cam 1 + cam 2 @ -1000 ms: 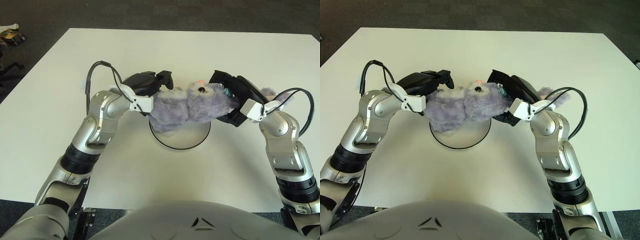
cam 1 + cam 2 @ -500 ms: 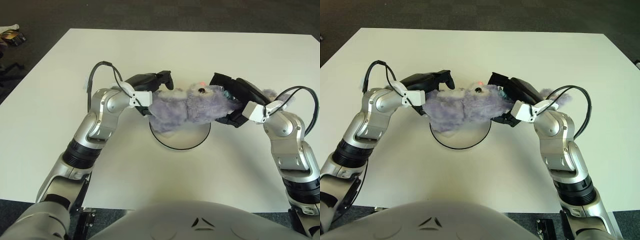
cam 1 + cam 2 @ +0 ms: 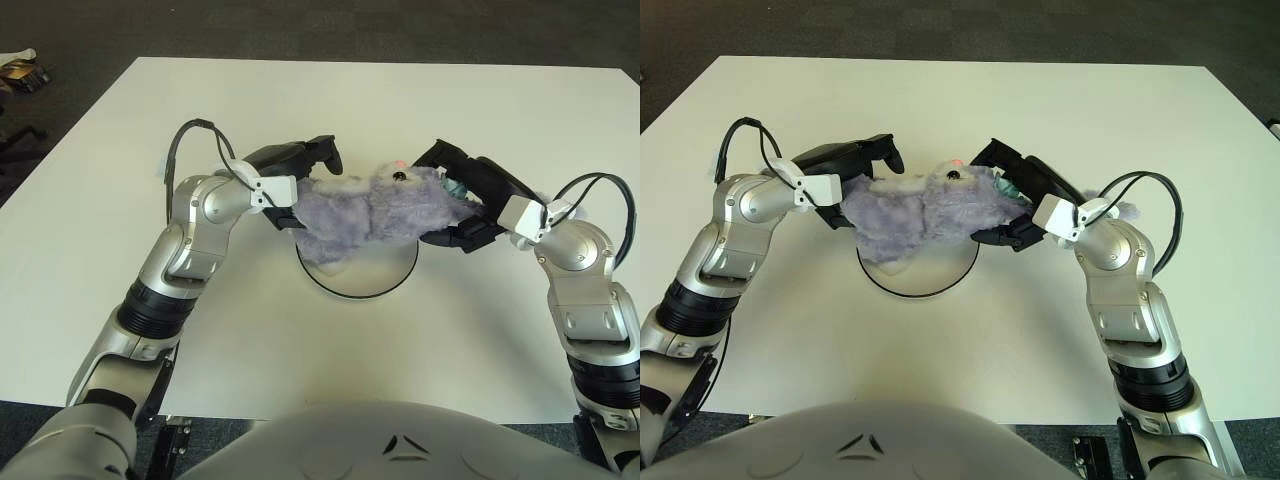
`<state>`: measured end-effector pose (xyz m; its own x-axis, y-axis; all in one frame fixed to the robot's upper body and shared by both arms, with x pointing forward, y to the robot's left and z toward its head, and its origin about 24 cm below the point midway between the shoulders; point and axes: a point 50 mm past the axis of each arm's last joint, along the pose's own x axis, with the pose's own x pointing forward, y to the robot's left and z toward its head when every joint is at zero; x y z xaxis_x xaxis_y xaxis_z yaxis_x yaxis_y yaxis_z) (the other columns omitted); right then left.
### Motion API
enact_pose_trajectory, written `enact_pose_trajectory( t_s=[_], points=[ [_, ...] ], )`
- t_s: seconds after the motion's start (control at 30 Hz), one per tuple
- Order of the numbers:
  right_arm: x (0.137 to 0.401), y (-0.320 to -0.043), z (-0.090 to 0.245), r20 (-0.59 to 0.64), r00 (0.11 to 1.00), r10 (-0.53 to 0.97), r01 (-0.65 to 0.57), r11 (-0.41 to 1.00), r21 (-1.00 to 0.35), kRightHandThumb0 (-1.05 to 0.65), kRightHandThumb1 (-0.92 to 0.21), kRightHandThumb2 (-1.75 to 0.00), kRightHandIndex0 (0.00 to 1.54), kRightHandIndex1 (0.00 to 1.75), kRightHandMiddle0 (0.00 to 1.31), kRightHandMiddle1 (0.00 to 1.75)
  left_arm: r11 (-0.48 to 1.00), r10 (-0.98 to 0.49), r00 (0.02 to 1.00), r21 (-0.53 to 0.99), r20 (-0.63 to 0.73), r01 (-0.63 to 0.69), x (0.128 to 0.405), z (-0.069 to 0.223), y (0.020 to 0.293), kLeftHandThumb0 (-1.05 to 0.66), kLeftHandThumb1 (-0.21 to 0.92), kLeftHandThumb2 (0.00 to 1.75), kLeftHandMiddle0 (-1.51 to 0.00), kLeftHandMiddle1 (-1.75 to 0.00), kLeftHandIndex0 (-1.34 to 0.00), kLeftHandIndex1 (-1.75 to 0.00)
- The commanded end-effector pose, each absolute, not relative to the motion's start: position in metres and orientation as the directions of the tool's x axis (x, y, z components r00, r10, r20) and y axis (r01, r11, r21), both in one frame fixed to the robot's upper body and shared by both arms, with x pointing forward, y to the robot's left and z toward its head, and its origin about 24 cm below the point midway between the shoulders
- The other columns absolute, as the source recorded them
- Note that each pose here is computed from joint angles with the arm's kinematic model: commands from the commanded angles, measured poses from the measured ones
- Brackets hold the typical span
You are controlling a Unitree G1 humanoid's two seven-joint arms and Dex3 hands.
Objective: Put the doll into the plate.
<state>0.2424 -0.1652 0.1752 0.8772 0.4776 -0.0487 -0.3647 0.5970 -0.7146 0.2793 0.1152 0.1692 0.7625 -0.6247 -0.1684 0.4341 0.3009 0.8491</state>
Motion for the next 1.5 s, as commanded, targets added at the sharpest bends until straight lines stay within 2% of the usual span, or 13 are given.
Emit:
enact_pose_trajectory(
  t_s=[0.0,0.13,0.3,0.53,0.67,0.77,0.83,1.0,1.07,1.13,1.23,1.47],
  points=[
    [0.242,-0.169,0.188,-0.009,0.866,0.499,-0.357,0.606,-0.711,-0.84,-0.57,-0.6,0.11,0.6,0.0,0.84,0.33,-0.622,0.761,0.82,-0.185,0.468,0.278,0.169,0.119,-0.6,0.37,0.93,-0.19,-1.42,0.0,-1.25],
    [0.243,-0.175,0.194,0.01,0.859,0.512,-0.359,0.617,-0.7,-0.83,-0.5,-0.65,0.07,0.49,0.0,0.78,0.351,-0.626,0.758,0.802,-0.183,0.483,0.279,0.17,0.121,-0.61,0.36,0.91,-0.15,-1.35,0.0,-1.18],
    [0.244,-0.188,0.2,0.026,0.855,0.518,-0.373,0.649,-0.664,-0.77,-0.35,-0.77,0.06,0.38,0.0,0.75,0.383,-0.642,0.749,0.776,-0.167,0.502,0.28,0.171,0.122,-0.56,0.31,0.95,-0.13,-1.28,0.0,-1.13],
    [0.263,-0.219,0.201,0.1,0.763,0.638,-0.542,0.717,-0.438,-0.74,-0.29,-0.85,0.05,0.32,0.0,0.8,0.446,-0.647,0.75,0.73,-0.137,0.518,0.279,0.171,0.128,-0.59,0.3,0.96,-0.1,-1.23,0.0,-1.1],
    [0.268,-0.226,0.201,0.185,0.699,0.69,-0.604,0.709,-0.363,-0.75,-0.32,-0.85,0.07,0.31,0.0,0.85,0.461,-0.643,0.756,0.725,-0.124,0.511,0.278,0.171,0.13,-0.6,0.3,0.95,-0.09,-1.21,0.0,-1.1],
    [0.268,-0.228,0.2,0.222,0.672,0.707,-0.637,0.704,-0.315,-0.78,-0.4,-0.8,0.09,0.33,0.0,0.91,0.477,-0.638,0.762,0.721,-0.11,0.503,0.278,0.171,0.131,-0.61,0.3,0.94,-0.08,-1.2,0.0,-1.08],
    [0.269,-0.23,0.2,0.208,0.661,0.721,-0.658,0.69,-0.302,-0.81,-0.47,-0.75,0.1,0.34,0.0,0.94,0.505,-0.636,0.768,0.708,-0.083,0.494,0.278,0.171,0.13,-0.6,0.28,0.95,-0.07,-1.17,0.0,-1.07],
    [0.267,-0.233,0.199,0.134,0.684,0.717,-0.634,0.675,-0.377,-0.8,-0.52,-0.71,0.08,0.35,0.0,0.93,0.583,-0.622,0.783,0.662,-0.01,0.471,0.277,0.172,0.131,-0.54,0.23,1.0,-0.09,-1.01,0.0,-1.05],
    [0.266,-0.234,0.2,0.104,0.711,0.695,-0.603,0.679,-0.418,-0.75,-0.47,-0.76,0.07,0.34,0.0,0.89,0.612,-0.61,0.792,0.652,0.029,0.448,0.277,0.173,0.133,-0.52,0.23,1.01,-0.11,-0.94,0.0,-1.04],
    [0.265,-0.234,0.2,0.092,0.73,0.677,-0.58,0.685,-0.44,-0.65,-0.36,-0.89,0.05,0.32,0.0,0.83,0.629,-0.599,0.799,0.65,0.055,0.427,0.277,0.174,0.134,-0.52,0.24,1.01,-0.13,-0.86,0.0,-1.02],
    [0.264,-0.234,0.201,0.085,0.745,0.661,-0.563,0.693,-0.45,-0.56,-0.27,-0.99,0.04,0.3,0.0,0.8,0.641,-0.591,0.803,0.65,0.077,0.409,0.276,0.174,0.135,-0.51,0.25,1.01,-0.14,-0.81,0.0,-1.0],
    [0.259,-0.242,0.207,0.028,0.802,0.597,-0.525,0.726,-0.444,-0.36,-0.15,-1.18,0.03,0.28,0.0,0.74,0.689,-0.554,0.817,0.638,0.158,0.344,0.274,0.175,0.155,-0.51,0.26,1.0,-0.15,-0.74,0.0,-0.99]
  ],
)
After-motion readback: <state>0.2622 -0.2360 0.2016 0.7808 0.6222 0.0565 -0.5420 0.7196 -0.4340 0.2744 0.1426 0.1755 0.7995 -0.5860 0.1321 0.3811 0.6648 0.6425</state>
